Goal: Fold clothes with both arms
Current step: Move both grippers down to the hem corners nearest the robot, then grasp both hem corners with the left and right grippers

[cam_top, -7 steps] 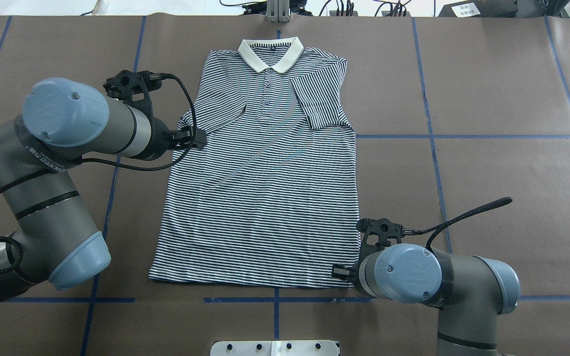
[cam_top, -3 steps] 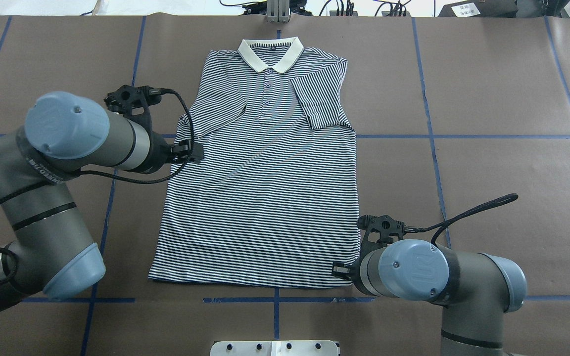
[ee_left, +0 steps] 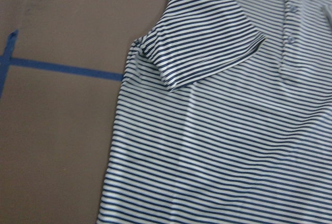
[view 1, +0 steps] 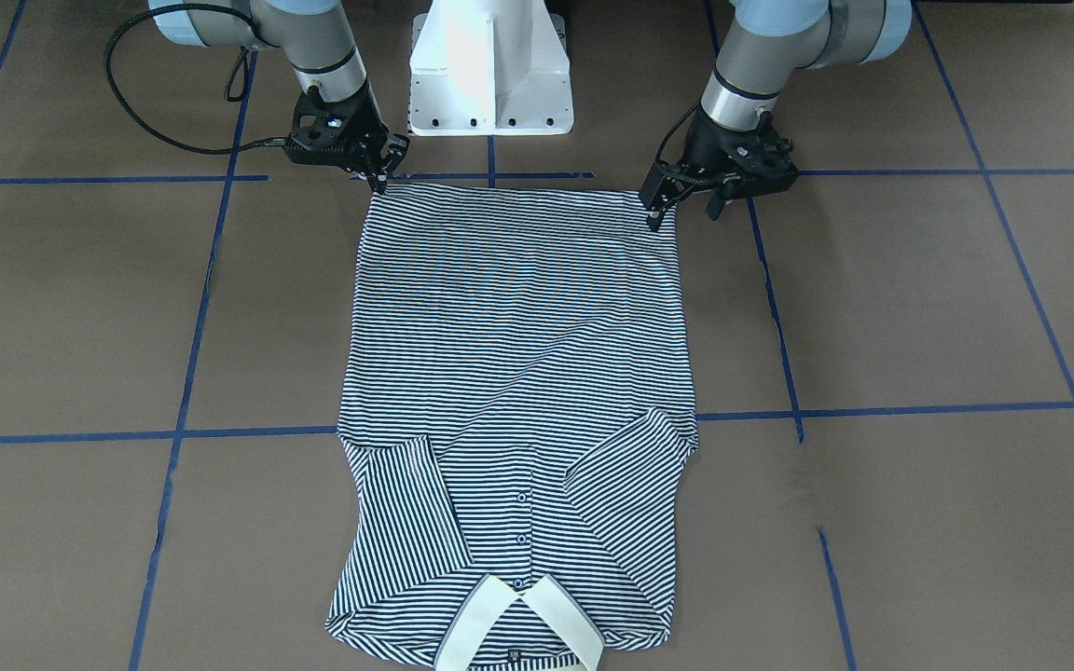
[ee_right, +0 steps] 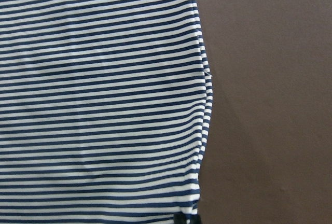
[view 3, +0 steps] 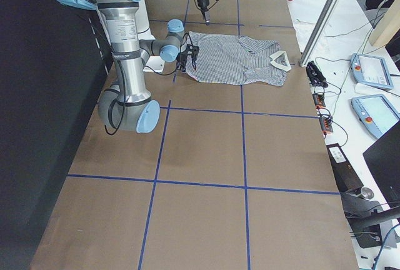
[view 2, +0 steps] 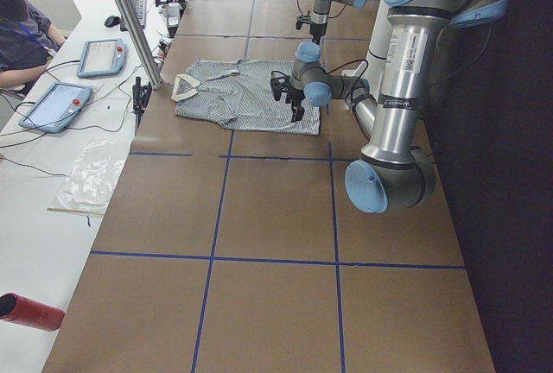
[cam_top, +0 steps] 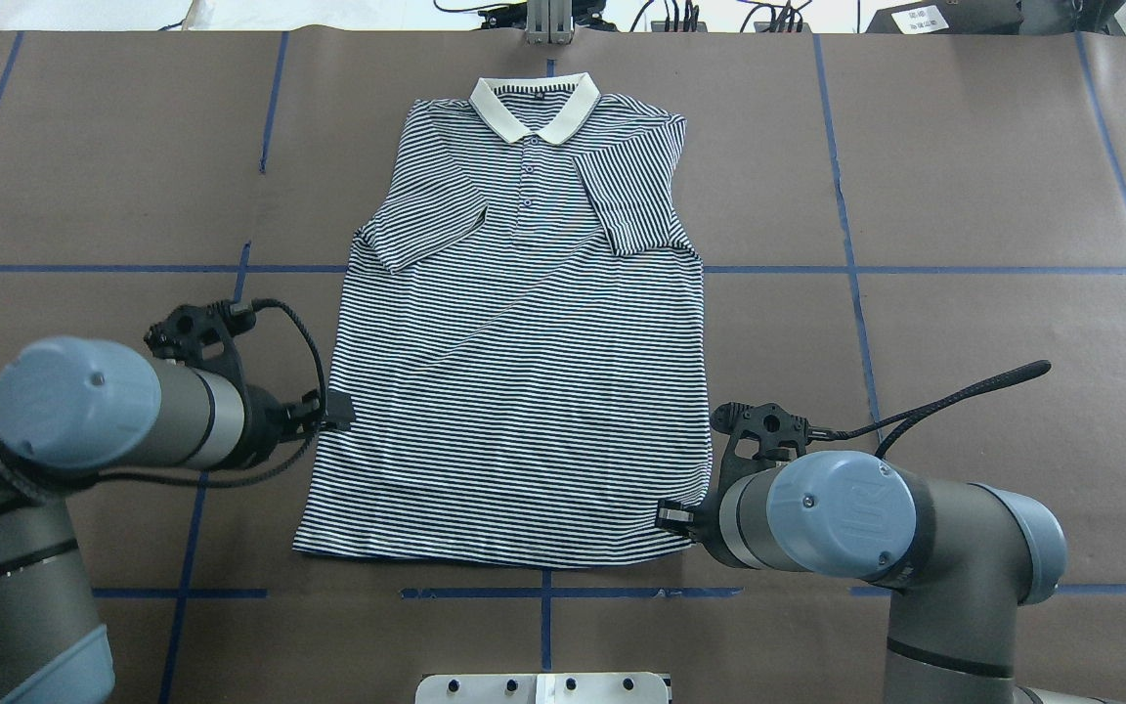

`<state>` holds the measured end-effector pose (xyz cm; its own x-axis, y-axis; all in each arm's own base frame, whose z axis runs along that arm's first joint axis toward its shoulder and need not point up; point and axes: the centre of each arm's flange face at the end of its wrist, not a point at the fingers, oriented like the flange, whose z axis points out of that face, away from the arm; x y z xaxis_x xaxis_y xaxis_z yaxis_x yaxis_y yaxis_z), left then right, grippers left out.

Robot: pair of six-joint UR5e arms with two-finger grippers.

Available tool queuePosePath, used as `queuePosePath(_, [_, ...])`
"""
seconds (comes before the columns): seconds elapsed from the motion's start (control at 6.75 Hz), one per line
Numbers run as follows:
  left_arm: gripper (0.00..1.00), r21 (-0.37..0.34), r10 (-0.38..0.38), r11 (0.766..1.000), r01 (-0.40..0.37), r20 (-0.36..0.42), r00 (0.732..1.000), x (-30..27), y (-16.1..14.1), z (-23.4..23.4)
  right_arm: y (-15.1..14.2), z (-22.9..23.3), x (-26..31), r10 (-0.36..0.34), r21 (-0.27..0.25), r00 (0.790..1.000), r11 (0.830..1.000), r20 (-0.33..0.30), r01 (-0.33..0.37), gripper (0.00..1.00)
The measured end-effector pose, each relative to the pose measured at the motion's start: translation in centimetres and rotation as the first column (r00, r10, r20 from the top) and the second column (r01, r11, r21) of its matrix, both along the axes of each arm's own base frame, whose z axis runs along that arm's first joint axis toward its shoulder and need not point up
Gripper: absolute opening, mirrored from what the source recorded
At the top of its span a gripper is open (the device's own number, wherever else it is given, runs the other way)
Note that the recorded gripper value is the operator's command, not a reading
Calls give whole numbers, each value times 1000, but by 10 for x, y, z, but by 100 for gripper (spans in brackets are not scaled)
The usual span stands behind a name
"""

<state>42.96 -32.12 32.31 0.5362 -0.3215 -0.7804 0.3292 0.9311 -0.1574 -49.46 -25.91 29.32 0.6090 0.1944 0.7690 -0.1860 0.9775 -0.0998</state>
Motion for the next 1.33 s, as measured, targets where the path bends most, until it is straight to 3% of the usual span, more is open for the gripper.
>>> queuePosePath(0.44, [97,-90,-30,995,36,76,997,48,65,23,-2,-6,4,0,6,1000,1000,12,0,0])
queuePosePath(0.59, [96,-102,-31,994,42,102,994,55,71,32,-2,-8,4,0,7,1000,1000,15,0,0])
queuePosePath(0.89, [82,-115,-33,992,49,131,991,62,75,45,-2,-9,5,1,7,1000,1000,18,-1,0])
queuePosePath(1.04, [62,-116,-33,992,49,135,990,63,75,47,-3,-10,7,2,8,1000,1000,21,-2,0])
queuePosePath(1.19, [31,-117,-32,992,48,136,990,63,75,48,-3,-11,8,3,7,1000,1000,25,-3,0])
queuePosePath(1.33, [9,-117,-33,992,49,133,991,63,75,47,-4,-12,9,3,6,1000,1000,26,-3,0])
